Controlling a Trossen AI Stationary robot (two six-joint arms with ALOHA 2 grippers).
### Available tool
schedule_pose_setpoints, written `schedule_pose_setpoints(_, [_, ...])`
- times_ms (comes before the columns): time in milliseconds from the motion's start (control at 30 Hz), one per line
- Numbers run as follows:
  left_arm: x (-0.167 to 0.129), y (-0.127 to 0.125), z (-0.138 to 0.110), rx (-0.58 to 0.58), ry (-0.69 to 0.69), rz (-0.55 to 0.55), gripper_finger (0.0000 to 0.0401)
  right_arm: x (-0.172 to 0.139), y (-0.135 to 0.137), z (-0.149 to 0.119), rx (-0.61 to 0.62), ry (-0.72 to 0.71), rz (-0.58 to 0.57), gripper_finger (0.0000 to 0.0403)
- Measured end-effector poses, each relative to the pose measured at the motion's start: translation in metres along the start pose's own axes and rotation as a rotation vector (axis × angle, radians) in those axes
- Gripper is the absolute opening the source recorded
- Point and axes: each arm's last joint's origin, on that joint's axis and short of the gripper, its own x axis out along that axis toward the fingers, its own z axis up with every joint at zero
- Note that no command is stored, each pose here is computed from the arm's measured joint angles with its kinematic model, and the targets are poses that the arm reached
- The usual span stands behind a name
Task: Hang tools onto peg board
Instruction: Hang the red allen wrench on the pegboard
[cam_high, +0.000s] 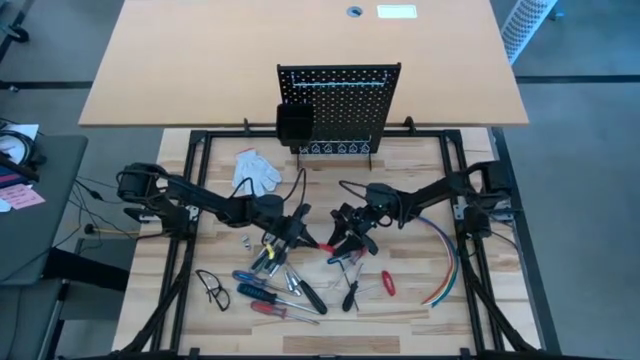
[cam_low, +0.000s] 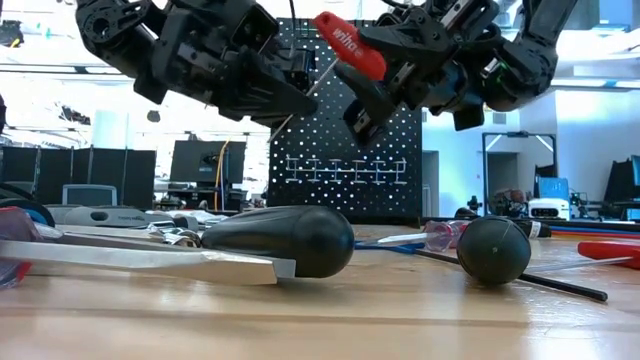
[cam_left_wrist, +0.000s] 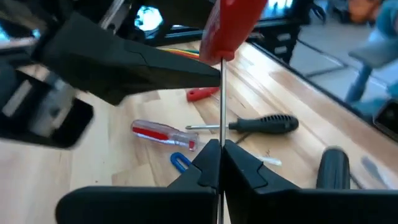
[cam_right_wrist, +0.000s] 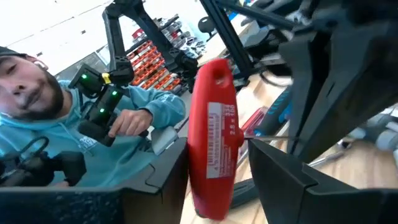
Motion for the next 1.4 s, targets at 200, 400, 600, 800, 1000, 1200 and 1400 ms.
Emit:
schedule_pose_setpoints(200, [-0.006,0.0,-0.008,-0.154,-0.046,0.137,0.0001,-0.019,0.013,0.013,-0.109,0.095,-0.205,0.0174])
schedule_pose_setpoints(400, [-0.016,0.0,-0.015,-0.241,-0.144,0.226,0.0,-0.033,0.052,0.016,-0.271,0.226,-0.681,0.0164])
schedule_pose_setpoints(600, [-0.019,-0.002,-0.014,-0.29,-0.205,0.3,0.0,-0.004,0.095,-0.005,-0.596,0.251,-1.042,0.0159])
schedule_pose_setpoints(800, [-0.02,-0.001,-0.015,-0.326,-0.209,0.363,0.0,0.028,0.099,-0.029,-0.743,0.249,-1.037,0.0163])
schedule_pose_setpoints(1000, [-0.02,-0.001,-0.016,-0.329,-0.198,0.38,0.0,0.043,0.099,-0.02,-0.829,0.277,-1.11,0.0221])
schedule_pose_setpoints(1200, [-0.019,-0.001,-0.017,-0.325,-0.187,0.382,0.0,0.051,0.111,-0.006,-0.946,0.292,-1.166,0.0243])
schedule_pose_setpoints(1400, [-0.019,-0.001,-0.017,-0.321,-0.184,0.383,0.0,0.055,0.109,-0.008,-1.004,0.351,-1.353,0.023])
